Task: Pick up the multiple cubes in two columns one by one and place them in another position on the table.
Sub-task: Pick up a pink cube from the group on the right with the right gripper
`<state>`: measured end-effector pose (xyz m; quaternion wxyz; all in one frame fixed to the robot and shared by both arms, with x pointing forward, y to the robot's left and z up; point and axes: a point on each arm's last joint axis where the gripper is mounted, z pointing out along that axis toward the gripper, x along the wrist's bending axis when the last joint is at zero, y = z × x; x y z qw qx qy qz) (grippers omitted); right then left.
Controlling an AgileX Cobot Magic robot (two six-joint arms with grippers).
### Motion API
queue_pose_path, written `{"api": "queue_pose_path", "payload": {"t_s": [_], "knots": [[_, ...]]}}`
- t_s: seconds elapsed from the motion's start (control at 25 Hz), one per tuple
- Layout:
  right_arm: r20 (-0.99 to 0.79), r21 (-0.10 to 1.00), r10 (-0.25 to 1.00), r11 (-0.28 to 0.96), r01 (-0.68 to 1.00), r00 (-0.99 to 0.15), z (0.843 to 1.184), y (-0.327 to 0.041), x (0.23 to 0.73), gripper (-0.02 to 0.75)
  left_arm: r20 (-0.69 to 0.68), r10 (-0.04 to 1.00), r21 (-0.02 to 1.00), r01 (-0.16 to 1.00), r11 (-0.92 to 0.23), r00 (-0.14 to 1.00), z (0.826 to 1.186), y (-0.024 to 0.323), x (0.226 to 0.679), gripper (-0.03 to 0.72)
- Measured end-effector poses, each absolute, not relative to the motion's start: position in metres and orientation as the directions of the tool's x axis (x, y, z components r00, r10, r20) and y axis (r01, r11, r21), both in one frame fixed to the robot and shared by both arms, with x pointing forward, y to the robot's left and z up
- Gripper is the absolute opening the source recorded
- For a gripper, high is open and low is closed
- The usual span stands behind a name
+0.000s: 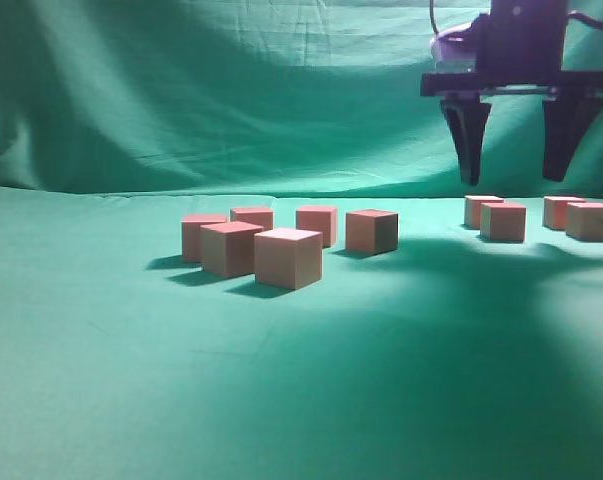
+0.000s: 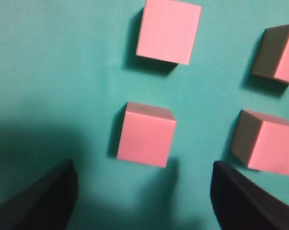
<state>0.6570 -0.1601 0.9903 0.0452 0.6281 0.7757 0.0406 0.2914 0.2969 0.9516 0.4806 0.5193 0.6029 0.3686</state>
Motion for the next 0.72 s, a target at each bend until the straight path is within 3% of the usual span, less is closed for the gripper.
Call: {"api": "queue_pose_path", "payload": {"t_s": [0.6,0.72], "knots": [[-0.017,0.144,0.982,0.188,0.972,-0.187,0.952,-0.155,0.673,0.559,-0.197,0.980,0.944,0.272,0.189,0.001,0.952,0.297,0.291,0.000],[-0.022,0.138,0.982,0.190,0.972,-0.189,0.949,-0.155,0.673,0.395,-0.197,0.980,0.944,0.272,0.189,0.001,0.952,0.297,0.291,0.000]]}}
